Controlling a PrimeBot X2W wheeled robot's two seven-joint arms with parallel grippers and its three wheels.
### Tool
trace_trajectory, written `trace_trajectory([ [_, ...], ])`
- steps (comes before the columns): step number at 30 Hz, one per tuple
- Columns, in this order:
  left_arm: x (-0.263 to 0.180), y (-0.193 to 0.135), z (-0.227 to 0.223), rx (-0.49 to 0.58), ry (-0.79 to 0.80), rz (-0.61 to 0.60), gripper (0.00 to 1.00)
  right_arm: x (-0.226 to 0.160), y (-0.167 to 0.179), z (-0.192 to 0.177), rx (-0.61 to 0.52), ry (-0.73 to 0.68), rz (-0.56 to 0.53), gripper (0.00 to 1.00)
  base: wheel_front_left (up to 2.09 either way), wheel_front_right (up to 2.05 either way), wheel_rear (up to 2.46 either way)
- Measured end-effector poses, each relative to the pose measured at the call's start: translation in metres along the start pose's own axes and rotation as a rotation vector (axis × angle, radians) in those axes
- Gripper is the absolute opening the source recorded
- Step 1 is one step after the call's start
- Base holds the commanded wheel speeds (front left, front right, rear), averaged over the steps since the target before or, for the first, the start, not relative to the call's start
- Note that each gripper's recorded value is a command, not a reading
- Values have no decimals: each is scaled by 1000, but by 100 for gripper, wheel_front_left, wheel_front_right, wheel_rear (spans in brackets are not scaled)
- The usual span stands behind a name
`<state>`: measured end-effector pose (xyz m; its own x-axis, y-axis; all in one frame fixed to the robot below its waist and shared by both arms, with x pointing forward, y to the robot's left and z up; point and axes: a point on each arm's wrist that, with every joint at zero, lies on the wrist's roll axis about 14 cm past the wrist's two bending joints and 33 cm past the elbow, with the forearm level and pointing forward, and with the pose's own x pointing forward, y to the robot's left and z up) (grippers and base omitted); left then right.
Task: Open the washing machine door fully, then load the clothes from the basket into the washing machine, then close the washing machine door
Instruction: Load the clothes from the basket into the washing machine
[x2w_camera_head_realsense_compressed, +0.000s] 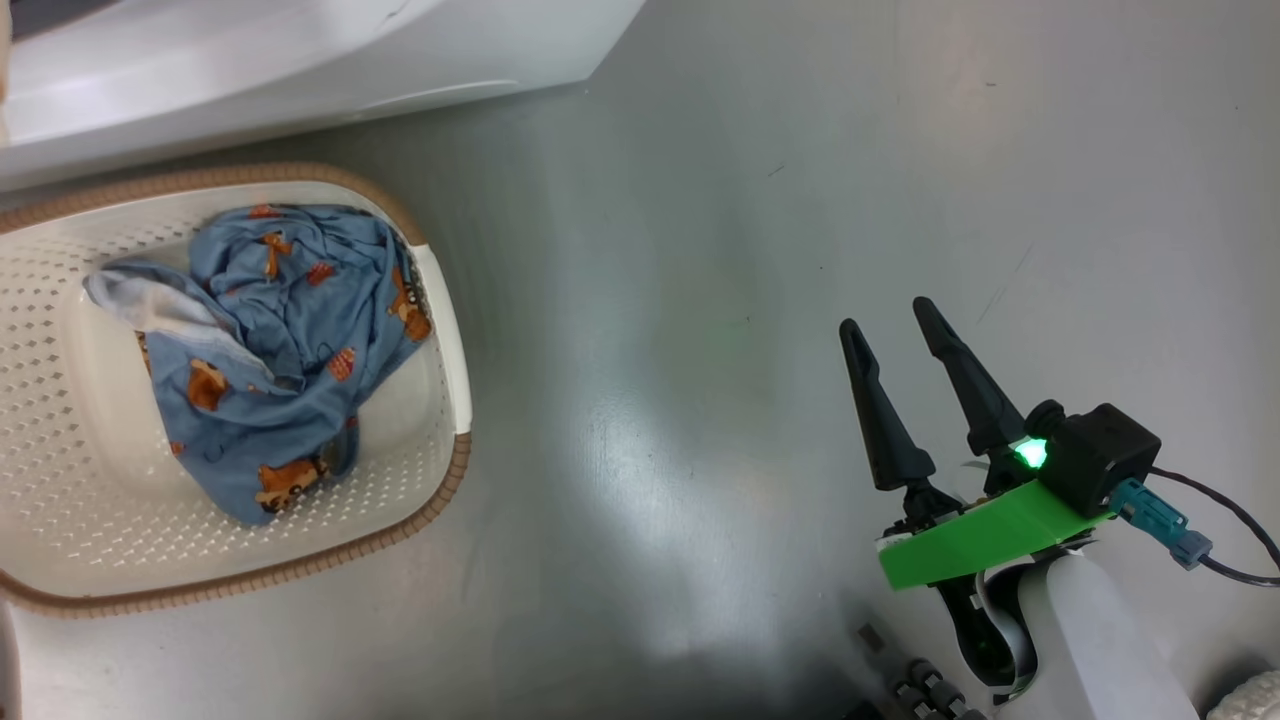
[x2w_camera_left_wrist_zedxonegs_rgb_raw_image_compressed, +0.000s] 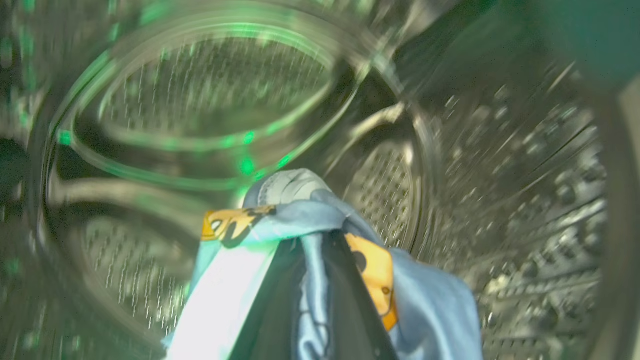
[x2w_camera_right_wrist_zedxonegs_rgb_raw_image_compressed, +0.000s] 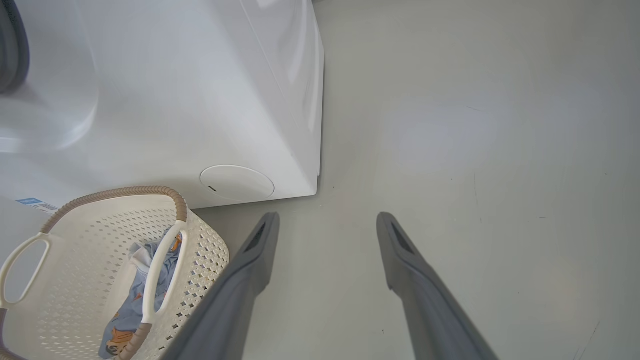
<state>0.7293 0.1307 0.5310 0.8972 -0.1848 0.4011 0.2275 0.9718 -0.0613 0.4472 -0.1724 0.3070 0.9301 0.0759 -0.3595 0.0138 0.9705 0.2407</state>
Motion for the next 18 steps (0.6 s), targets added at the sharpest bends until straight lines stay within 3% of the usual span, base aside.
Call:
trace_trajectory([
  [4,5,-7,34,19,-118,-23,0,1,-1,-2,0,6,-1,100,0,0,0],
  [10,-8,-3,-5,-10,2,6,0,0,0,-3,7,8,0,100,0,0,0],
  [11,-10,-3,-10,-14,20,9,7,0,0,-3,7,9,1,100,0,0,0],
  [12,-11,-2,-16,-18,40,13,40,0,0,-3,7,9,0,100,0,0,0],
  [13,-13,-1,-22,-23,60,18,91,0,0,-3,7,9,0,100,0,0,0],
  [14,-14,-1,-27,-27,76,23,100,0,0,-3,7,9,0,100,0,0,0],
  [18,-20,1,-43,-44,135,40,100,0,1,-2,8,6,2,100,0,0,0],
])
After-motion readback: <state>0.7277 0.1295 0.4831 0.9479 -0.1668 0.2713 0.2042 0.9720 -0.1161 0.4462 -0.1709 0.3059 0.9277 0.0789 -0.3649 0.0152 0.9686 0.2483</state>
